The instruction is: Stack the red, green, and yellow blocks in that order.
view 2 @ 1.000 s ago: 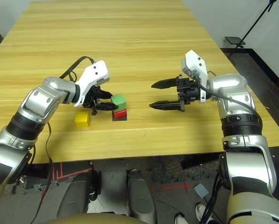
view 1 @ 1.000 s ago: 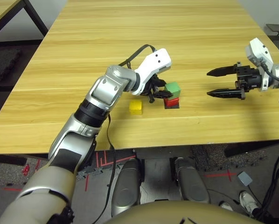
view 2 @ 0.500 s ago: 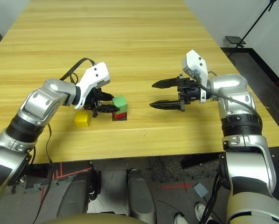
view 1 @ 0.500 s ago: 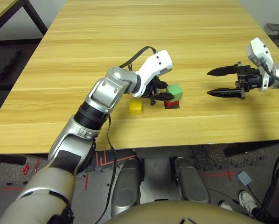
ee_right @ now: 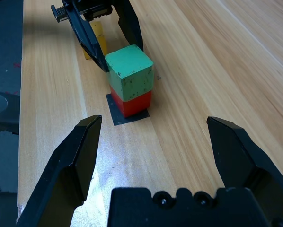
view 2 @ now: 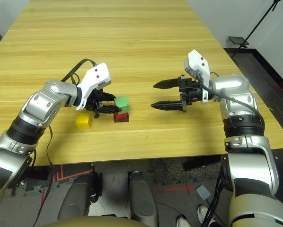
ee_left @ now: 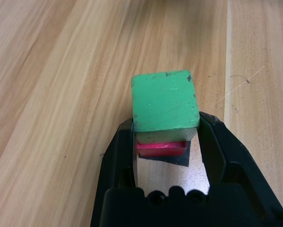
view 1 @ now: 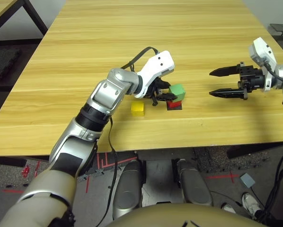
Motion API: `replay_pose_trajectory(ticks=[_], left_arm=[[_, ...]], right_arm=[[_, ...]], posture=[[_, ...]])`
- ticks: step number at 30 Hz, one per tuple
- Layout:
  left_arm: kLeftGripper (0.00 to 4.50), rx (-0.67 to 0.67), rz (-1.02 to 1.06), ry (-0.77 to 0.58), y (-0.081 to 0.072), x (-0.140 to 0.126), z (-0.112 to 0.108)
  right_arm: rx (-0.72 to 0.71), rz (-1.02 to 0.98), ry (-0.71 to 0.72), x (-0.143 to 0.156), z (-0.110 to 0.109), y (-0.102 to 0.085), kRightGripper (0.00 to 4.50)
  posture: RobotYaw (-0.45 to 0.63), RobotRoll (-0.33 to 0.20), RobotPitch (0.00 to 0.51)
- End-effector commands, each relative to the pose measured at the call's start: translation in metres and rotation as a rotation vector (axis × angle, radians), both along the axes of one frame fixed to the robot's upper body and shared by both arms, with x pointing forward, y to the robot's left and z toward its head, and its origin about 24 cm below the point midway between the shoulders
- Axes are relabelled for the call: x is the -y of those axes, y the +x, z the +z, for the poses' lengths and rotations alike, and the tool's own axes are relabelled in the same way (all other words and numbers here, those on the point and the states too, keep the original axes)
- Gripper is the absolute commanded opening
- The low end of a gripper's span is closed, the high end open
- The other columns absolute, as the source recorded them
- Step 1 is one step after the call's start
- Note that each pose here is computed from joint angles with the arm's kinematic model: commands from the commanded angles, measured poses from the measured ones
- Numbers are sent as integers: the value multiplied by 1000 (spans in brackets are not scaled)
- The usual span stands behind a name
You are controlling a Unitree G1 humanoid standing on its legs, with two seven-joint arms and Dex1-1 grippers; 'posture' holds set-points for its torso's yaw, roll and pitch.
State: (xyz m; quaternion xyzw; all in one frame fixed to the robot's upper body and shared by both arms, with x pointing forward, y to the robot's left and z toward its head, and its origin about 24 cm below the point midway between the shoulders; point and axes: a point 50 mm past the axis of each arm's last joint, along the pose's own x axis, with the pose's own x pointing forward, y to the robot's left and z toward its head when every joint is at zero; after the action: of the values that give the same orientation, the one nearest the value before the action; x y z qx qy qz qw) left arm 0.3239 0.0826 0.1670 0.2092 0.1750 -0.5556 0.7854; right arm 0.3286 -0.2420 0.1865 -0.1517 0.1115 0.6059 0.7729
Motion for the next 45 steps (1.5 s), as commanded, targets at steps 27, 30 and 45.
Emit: replay_pose_trajectory(ticks=[27, 30, 45], left_arm=[[4442, 29, -15, -64, -3, 2, 8], [4442, 24, -10, -59, -2, 2, 5], [4442, 17, -22, 133, -25, -72, 7]], right_arm=[[15, -5, 8, -2, 6, 6, 4500], [16, -4, 9, -2, 7, 7, 4500], [11, 7, 2, -1, 9, 7, 4500]], posture=[[175, 21, 130], [175, 20, 129], [191, 5, 126]])
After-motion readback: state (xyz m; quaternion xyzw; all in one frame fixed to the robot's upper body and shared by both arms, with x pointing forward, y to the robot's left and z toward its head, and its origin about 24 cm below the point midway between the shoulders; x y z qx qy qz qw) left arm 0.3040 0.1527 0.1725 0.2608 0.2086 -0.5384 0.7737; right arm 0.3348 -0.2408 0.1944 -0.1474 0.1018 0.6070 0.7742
